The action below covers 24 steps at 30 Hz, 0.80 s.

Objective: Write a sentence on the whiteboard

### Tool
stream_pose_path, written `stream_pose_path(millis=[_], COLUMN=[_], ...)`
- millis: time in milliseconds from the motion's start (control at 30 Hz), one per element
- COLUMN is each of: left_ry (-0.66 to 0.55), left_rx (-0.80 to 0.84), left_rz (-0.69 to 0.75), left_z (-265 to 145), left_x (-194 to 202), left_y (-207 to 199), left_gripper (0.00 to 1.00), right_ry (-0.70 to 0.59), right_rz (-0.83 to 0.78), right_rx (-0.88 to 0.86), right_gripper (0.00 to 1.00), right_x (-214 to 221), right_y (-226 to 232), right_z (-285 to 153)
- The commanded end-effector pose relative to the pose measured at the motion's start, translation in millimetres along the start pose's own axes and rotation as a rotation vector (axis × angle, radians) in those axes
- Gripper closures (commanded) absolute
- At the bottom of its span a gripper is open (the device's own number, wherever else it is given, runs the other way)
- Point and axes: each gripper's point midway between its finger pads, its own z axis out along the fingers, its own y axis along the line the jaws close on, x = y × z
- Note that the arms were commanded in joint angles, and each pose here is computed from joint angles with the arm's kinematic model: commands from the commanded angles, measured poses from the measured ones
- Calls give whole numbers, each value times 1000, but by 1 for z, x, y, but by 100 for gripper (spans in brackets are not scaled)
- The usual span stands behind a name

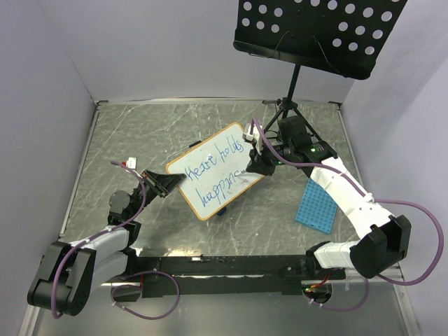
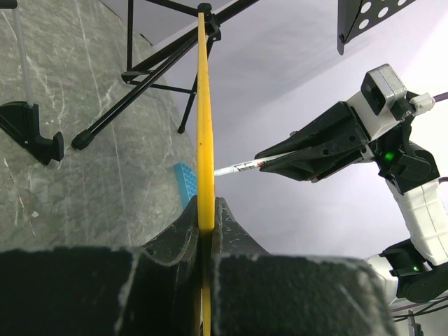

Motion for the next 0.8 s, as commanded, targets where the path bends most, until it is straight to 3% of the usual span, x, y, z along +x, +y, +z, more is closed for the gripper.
stream_pose_path(millis=[0,767], left_ry=[-64,-66], left_rx=[183,172], left_rz=[65,70], left_z=[5,1], left_x=[-21,-19], left_y=[-51,-48], left_gripper=[99,99], right_ry=[-6,4], right_rz=[-32,-21], right_rx=[-2,78], right_gripper=[100,100], right_x=[-5,-6], right_y=[5,-11], right_z=[-6,-13])
